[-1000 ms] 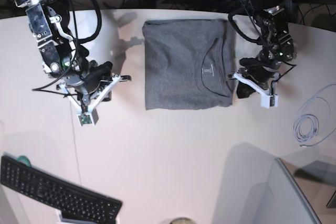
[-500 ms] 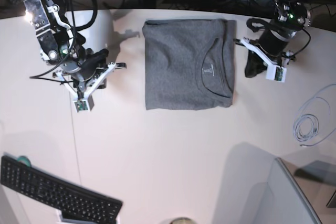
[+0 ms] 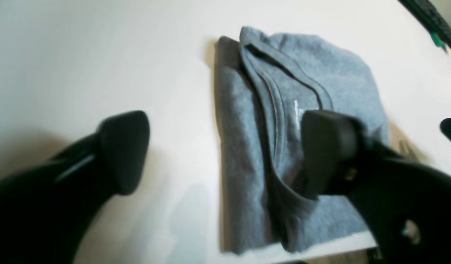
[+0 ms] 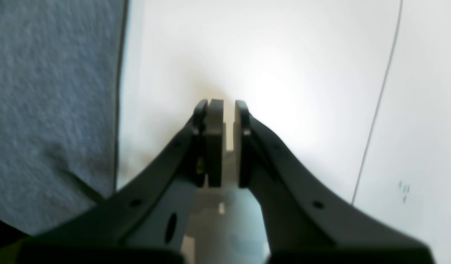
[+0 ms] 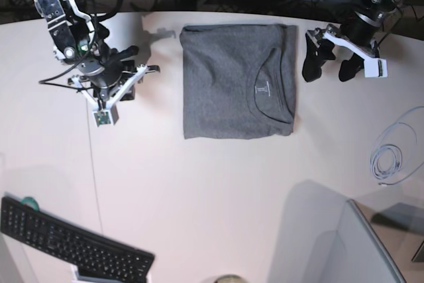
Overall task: Layout the t-shirt on the table in an organized manner, then fold the t-shirt properly
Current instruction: 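Move the left gripper to the shirt's side edge, then grasp the shirt's edge with the left gripper and drag it to square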
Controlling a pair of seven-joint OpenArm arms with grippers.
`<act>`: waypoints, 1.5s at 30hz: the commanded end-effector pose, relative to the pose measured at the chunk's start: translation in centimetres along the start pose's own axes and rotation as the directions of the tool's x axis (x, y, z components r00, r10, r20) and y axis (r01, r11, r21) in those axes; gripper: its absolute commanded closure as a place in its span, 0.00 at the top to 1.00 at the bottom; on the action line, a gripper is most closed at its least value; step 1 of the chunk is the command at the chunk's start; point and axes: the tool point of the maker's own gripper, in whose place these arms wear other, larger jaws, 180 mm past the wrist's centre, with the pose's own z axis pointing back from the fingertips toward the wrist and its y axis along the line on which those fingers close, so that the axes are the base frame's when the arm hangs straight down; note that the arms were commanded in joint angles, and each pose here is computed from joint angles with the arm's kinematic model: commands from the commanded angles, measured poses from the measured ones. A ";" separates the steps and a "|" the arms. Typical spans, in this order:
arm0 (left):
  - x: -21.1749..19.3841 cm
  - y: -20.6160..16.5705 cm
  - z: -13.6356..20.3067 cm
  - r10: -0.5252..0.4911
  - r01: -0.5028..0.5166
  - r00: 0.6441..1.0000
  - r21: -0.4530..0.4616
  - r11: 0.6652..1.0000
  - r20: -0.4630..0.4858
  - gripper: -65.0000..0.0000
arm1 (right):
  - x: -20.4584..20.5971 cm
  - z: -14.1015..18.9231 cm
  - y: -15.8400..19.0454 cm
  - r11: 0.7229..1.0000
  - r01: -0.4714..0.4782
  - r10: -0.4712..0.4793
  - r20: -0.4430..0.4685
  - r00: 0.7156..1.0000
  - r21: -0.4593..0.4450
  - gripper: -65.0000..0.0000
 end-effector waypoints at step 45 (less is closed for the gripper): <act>-7.8 -5.9 -12.0 -0.569 0.418 0.710 -0.401 0.815 -0.416 0.00 | 1.2 1.0 -4.6 0.994 0.056 -0.051 0.058 0.997 -0.094 0.08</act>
